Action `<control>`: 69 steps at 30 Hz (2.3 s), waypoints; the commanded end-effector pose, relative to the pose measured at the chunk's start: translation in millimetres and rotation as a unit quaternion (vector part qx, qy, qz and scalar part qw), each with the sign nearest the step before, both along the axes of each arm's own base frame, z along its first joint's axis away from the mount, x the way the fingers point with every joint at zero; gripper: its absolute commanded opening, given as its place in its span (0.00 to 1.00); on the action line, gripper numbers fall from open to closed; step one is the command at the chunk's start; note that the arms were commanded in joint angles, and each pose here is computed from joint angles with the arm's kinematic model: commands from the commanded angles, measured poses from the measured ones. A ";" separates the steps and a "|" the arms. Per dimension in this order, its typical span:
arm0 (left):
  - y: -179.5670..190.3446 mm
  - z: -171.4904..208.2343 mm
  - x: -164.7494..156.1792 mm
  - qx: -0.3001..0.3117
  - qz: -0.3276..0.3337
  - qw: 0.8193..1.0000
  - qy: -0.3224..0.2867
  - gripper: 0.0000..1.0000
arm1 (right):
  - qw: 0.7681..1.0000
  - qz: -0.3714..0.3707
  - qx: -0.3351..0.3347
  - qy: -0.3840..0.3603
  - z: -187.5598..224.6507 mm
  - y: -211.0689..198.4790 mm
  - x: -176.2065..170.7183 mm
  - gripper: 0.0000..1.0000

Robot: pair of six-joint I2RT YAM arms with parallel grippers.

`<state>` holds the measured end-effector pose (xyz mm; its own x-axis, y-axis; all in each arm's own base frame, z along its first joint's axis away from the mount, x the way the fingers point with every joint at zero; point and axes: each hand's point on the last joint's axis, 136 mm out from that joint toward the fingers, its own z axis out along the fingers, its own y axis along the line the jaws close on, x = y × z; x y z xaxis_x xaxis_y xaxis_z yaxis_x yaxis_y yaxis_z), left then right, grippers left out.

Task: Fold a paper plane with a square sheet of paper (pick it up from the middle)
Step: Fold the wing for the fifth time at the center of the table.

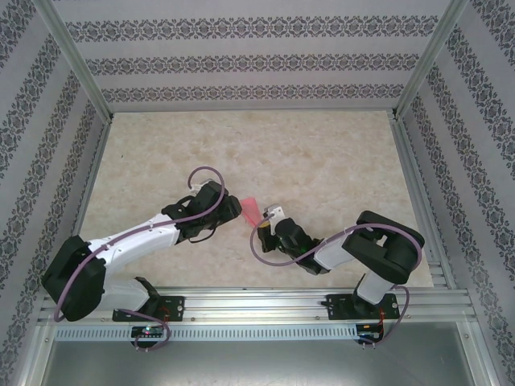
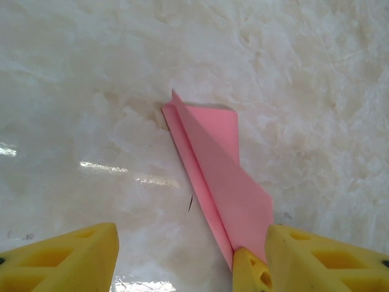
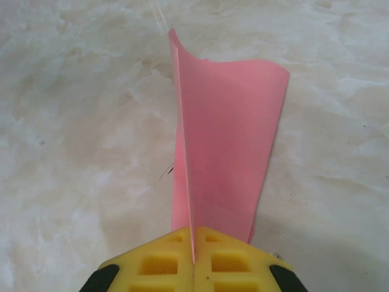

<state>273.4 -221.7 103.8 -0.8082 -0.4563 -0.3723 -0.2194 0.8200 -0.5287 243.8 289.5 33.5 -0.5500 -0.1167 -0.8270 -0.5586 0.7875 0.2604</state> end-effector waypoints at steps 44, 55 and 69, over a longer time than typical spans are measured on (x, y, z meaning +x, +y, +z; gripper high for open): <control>-35.6 -60.2 23.9 -0.054 0.023 0.985 0.160 0.01 | 0.977 0.078 -0.162 -0.118 3.0 8.3 -19.2 0.27; -36.6 -62.4 24.3 -0.050 0.022 0.985 0.165 0.01 | 0.960 0.068 -0.233 -0.140 5.5 6.9 -20.1 0.17; -36.5 -58.0 25.2 -0.047 0.018 0.986 0.160 0.05 | 0.964 0.044 -0.230 -0.125 -1.0 4.3 -16.8 0.02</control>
